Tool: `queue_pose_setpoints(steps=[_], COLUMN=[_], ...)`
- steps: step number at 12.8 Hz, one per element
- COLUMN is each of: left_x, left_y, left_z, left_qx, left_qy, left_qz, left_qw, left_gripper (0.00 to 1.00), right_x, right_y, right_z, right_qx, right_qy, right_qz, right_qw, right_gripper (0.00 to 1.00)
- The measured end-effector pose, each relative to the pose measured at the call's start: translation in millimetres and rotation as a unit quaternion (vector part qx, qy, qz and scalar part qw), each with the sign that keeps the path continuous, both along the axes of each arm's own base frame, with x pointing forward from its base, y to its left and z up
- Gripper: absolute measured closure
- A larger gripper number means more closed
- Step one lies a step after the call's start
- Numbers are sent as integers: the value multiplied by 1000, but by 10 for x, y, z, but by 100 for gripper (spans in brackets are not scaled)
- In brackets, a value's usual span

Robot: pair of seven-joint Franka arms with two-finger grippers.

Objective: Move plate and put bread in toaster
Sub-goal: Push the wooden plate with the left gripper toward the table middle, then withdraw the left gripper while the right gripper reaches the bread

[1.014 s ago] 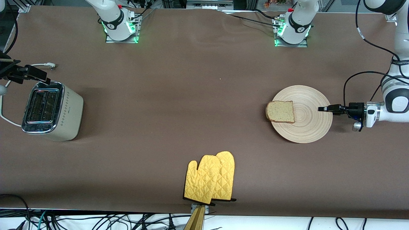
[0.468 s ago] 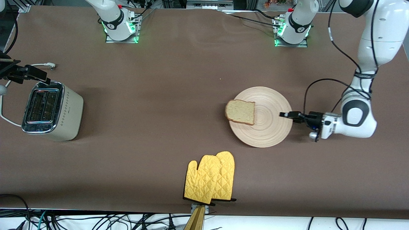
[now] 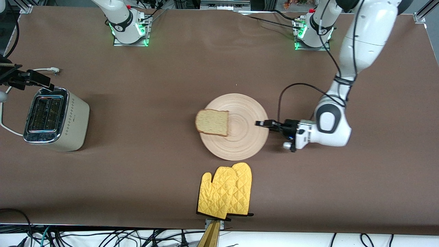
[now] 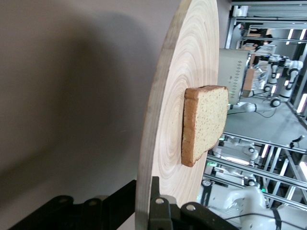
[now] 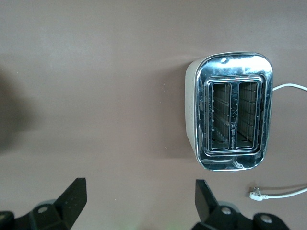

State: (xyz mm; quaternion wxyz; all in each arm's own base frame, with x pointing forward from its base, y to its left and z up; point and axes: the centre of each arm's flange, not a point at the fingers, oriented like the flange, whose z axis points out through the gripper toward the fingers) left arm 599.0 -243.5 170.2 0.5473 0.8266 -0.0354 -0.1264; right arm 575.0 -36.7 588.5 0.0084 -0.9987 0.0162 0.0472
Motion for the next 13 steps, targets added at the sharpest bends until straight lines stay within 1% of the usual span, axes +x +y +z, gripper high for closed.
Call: queue_pose_setpoints(steps=[3, 6, 8, 10, 11, 12, 13], left_x=[-269, -520, -566, -514, -473, -434, -396], left_y=[-738, -1095, -1144, -1065, -995, -928, -863], left_z=[-199, -493, -561, -562, -564, -564, -559], left_qx=[22, 36, 44, 46, 47, 45, 44], left_qy=[-6, 8, 8, 6, 6, 3, -2], left_qz=[13, 24, 25, 30, 35, 38, 41], left_qw=[1000, 999, 999, 998, 998, 998, 998], left_gripper=[86, 86, 86, 86, 78, 67, 58], right_x=[0, 0, 0, 0, 0, 0, 0], right_y=[0, -2, -4, -5, -4, -4, 4], right_z=[0, 0, 0, 0, 0, 0, 0], right_qx=[0, 0, 0, 0, 0, 0, 0], right_qy=[0, 0, 0, 0, 0, 0, 0], right_qz=[0, 0, 0, 0, 0, 0, 0], right_qw=[1000, 1000, 1000, 1000, 1000, 1000, 1000], right_gripper=[0, 0, 0, 0, 0, 0, 0])
